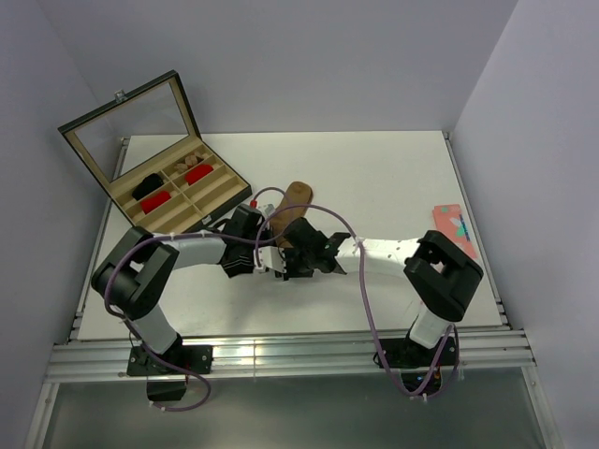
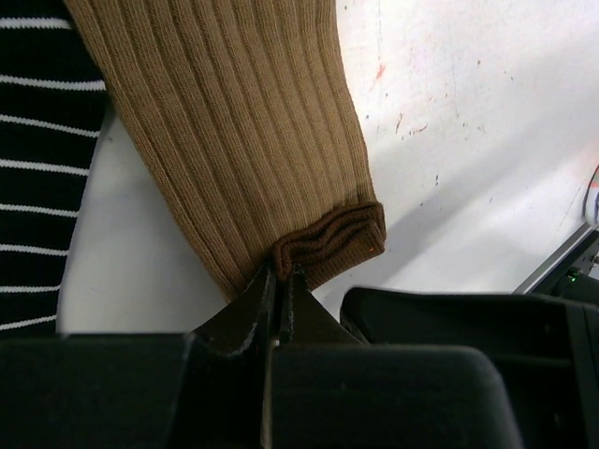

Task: Roll the socks
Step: Roll the sock at the center of the board.

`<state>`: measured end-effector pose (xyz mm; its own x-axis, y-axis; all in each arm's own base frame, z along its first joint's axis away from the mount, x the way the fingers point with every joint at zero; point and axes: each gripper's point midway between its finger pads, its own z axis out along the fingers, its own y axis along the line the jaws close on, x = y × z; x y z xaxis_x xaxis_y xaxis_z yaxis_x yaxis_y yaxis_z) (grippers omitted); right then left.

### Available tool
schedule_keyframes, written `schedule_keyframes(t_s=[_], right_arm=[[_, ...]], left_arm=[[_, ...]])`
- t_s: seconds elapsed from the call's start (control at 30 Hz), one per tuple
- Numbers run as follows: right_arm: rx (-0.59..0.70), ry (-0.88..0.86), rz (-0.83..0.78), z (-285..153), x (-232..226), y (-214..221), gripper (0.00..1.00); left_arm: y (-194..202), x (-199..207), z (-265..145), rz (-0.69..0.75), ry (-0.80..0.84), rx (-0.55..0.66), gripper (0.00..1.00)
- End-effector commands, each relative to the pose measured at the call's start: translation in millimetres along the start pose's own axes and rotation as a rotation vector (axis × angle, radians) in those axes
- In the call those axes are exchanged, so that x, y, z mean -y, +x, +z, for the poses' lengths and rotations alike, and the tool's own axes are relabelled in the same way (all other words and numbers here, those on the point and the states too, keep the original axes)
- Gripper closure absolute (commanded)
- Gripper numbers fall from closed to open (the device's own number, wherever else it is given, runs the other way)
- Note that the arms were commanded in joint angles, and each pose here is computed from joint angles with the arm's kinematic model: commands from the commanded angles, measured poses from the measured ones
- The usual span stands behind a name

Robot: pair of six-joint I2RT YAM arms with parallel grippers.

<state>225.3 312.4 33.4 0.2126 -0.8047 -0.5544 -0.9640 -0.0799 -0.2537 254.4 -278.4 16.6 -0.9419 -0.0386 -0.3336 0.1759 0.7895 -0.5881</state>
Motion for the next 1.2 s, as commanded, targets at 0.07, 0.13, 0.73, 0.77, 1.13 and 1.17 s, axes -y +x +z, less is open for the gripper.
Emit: schedule_keyframes(t_s=[0.07,0.13,0.73,0.77,1.13,1.17], right_arm=[[0.014,0.055,-0.05,4.1,18.2,-15.3,0.74],[0.007,0.061,-0.059,5.8,18.7,-13.9,0.74],[-0.071,0.071,-0.139,13.9,15.6,6.0,0.7],[-0.075,0.067,-0.143,14.1,14.8,7.2,0.69],[-0.135,0.021,-0.167,16.8,9.9,15.4,0.63],[-0.143,0.02,-0.17,16.5,9.8,16.3,0.63]], left_arm=[[91.1,-75.6,-14.7,-0.068,-0.283,-0.27,1.0],[93.5,-76.5,-15.8,-0.072,-0.284,-0.272,1.0],[94.4,-77.6,-19.6,-0.074,-0.293,-0.265,1.0],[93.8,-77.1,-19.7,-0.074,-0.293,-0.265,1.0],[91.3,-78.9,-22.5,-0.076,-0.305,-0.261,1.0],[92.2,-78.9,-22.4,-0.077,-0.303,-0.264,1.0]])
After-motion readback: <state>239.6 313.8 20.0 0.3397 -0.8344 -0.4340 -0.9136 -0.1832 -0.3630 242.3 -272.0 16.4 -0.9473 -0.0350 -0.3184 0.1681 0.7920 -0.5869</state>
